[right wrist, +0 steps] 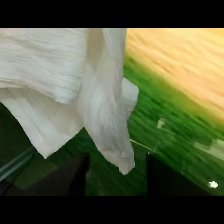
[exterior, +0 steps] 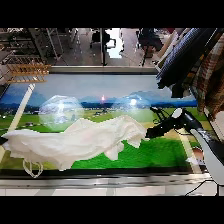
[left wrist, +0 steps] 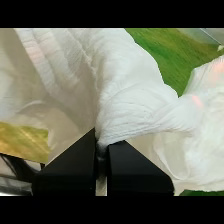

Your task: Fold the clothes and pants, and hang the long-sleeved shirts on hangers.

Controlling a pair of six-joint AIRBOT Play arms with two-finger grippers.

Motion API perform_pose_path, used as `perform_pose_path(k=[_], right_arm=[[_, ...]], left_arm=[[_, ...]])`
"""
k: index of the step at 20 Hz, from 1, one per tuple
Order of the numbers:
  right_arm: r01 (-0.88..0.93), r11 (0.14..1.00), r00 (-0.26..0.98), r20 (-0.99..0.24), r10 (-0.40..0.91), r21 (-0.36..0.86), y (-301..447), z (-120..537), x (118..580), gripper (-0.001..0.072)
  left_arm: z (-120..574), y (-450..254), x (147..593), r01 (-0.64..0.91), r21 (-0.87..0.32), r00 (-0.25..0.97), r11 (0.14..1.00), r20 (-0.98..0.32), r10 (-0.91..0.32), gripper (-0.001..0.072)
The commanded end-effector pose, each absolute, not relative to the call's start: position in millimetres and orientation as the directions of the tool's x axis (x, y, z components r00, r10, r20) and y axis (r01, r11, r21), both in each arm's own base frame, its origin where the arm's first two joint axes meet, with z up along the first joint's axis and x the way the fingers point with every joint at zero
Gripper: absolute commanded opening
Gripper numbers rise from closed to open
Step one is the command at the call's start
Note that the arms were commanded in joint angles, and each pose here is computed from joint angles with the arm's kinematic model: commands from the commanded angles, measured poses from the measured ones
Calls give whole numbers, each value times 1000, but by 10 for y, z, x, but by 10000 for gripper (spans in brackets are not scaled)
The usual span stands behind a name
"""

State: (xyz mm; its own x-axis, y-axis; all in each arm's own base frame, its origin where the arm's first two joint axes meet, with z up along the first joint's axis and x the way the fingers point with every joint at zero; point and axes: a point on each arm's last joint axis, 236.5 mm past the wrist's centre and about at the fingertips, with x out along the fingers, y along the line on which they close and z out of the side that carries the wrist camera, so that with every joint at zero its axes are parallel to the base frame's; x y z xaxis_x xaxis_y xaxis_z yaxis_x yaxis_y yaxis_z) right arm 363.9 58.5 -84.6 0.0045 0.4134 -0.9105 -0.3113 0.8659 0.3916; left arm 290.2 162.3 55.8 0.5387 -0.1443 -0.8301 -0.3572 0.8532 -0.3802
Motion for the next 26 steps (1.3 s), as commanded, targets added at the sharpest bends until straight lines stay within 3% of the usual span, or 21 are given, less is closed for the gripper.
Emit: perform_pose_path(k=[1, 2, 3, 6, 9, 12, 14, 17, 20, 23, 25, 26], right_arm=[[-300, 862, 13, -902, 432, 409, 613, -1008, 3684, 159], [-305, 862, 23, -902, 431, 404, 610, -973, 3706, 45], [-318, 863, 43, -903, 427, 393, 601, -878, 3750, 15], [-373, 896, 213, -917, 337, 243, 400, -229, 4049, 13], [-346, 937, 506, -850, 145, -46, -3, 1044, 4268, 12], [-231, 921, 794, -608, -8, -313, -262, 2620, 4044, 12], [-65, 901, 938, -333, -91, -429, -373, 3743, 3619, 12], [176, 867, 984, 51, -172, -465, -457, 4977, 2772, 12], [305, 835, 945, 252, -207, -458, -473, 5528, 2086, 12], [369, 804, 921, 300, -249, -467, -547, 5634, 1802, 13], [356, 807, 928, 275, -250, -471, -554, 5578, 1875, 13], [334, 813, 940, 231, -251, -477, -566, 5477, 1977, 13]], left_arm=[[600, 1584, 2955, -348, -409, 561, 844, -812, -162, 18], [662, 1548, 3015, -337, -437, 587, 834, -790, -177, 18], [757, 1526, 3083, -322, -460, 615, 827, -766, -187, 18], [1410, 1540, 3361, -235, -490, 738, 839, -652, -174, 18], [2412, 1526, 3526, -161, -487, 848, 859, -513, -132, 19], [3734, 1269, 3507, -22, -408, 953, 913, -285, -104, 18], [4627, 1036, 3300, 15, -288, 992, 957, -112, -49, 19], [6042, 466, 2613, -9, -40, 959, 999, 283, 20, 19], [6851, 86, 1693, -218, 92, 784, 972, 610, 118, 18], [6903, 164, 1214, -536, 205, 701, 819, 649, 296, 18], [6675, 529, 1288, -627, 232, 710, 744, 562, 424, 19], [6448, 759, 1471, -621, 234, 744, 748, 478, 468, 18]])
